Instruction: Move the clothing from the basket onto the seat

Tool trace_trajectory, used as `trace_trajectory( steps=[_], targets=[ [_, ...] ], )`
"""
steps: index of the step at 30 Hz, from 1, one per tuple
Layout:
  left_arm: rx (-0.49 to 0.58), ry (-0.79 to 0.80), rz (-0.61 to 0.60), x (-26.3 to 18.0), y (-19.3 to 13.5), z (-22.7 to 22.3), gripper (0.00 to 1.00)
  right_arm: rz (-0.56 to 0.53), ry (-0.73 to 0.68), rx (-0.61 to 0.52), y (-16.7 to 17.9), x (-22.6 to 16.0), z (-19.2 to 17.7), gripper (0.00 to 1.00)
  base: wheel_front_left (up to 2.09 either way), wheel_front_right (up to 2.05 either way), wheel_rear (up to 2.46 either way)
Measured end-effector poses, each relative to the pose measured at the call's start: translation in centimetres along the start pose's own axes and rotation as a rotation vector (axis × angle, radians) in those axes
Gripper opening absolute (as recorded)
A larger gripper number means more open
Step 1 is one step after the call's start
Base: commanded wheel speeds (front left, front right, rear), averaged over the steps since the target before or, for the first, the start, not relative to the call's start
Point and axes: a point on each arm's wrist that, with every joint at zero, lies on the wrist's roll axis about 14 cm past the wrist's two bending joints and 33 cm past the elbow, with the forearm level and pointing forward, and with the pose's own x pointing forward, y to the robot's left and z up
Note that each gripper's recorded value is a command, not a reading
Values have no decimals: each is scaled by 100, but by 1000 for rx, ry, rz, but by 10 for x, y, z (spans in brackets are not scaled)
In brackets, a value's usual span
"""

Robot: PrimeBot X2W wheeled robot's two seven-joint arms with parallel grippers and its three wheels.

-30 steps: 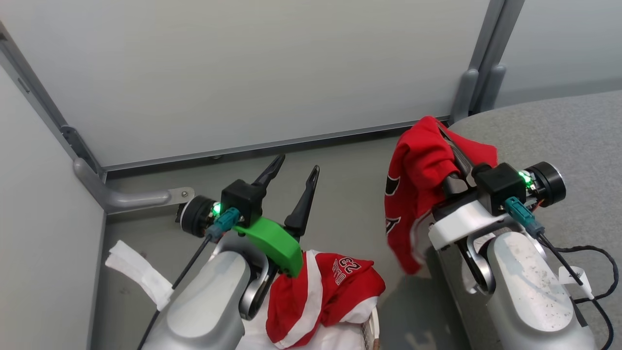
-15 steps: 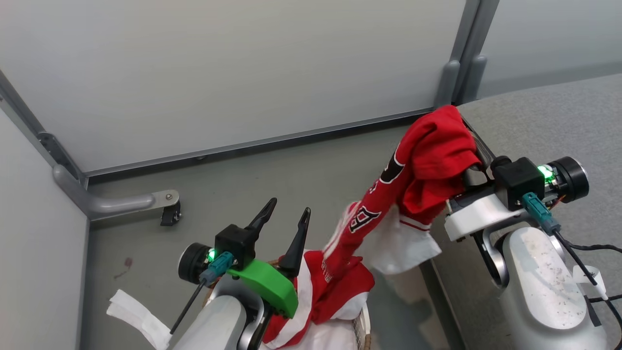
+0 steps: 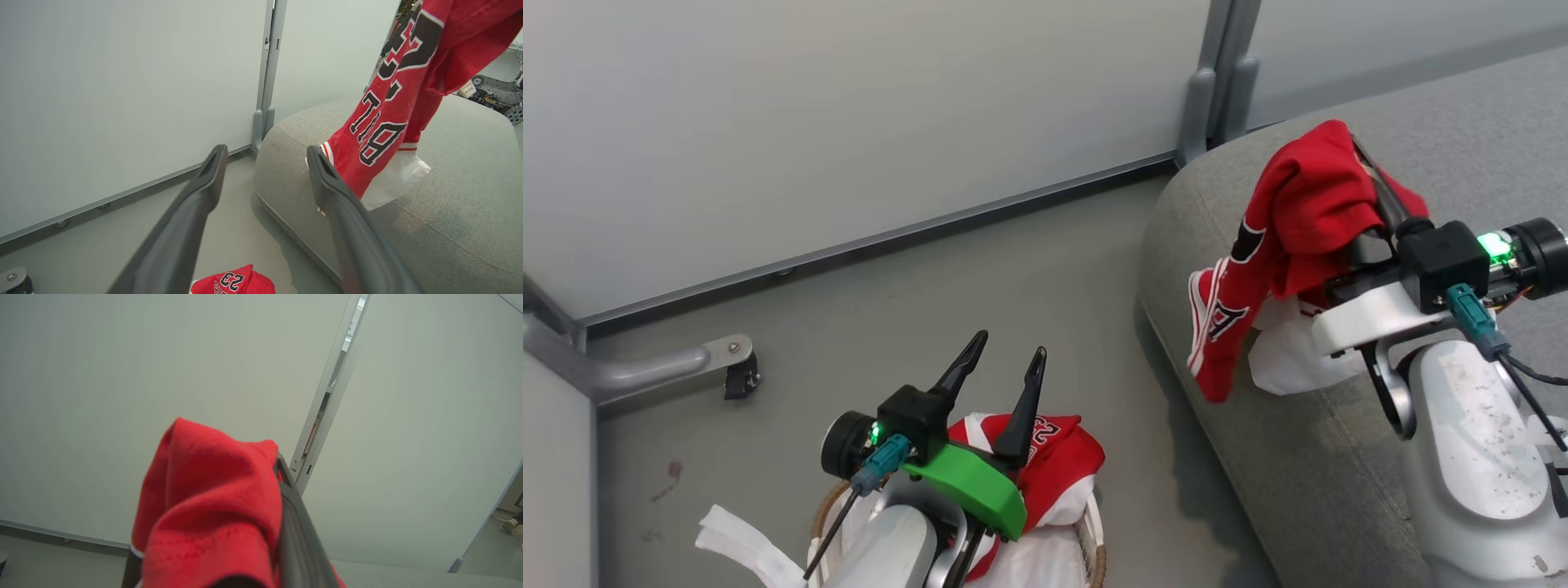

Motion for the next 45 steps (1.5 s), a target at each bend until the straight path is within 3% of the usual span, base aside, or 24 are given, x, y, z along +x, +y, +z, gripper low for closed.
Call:
trace_trajectory(
  steps=[9, 15, 20, 28, 32, 40, 45],
  targets=[
    [-44, 36, -131, 21, -36, -18, 100, -117, 63, -100, -59, -21, -13, 0, 0, 0, 0],
    [-62, 51, -179, 34, -42, -29, 100, -145, 93, -135, -79, -11, -25, 0, 0, 0, 0],
    [-51, 61, -203, 45, -39, -39, 100, -156, 85, -201, -104, 22, -27, 0, 0, 0, 0],
    [-44, 69, -200, 61, -17, -56, 100, -142, -9, -439, -148, 96, 7, 0, 0, 0, 0],
    [-46, 74, -185, 66, 0, -66, 100, -167, -32, -489, -164, 124, 13, 0, 0, 0, 0],
    [-65, 128, -129, 67, 38, -103, 100, -168, 121, -454, -158, 141, -71, 0, 0, 0, 0],
    [-81, 154, -95, 66, 57, -122, 100, -163, 315, -382, -142, 108, -160, 0, 0, 0, 0]
  ],
)
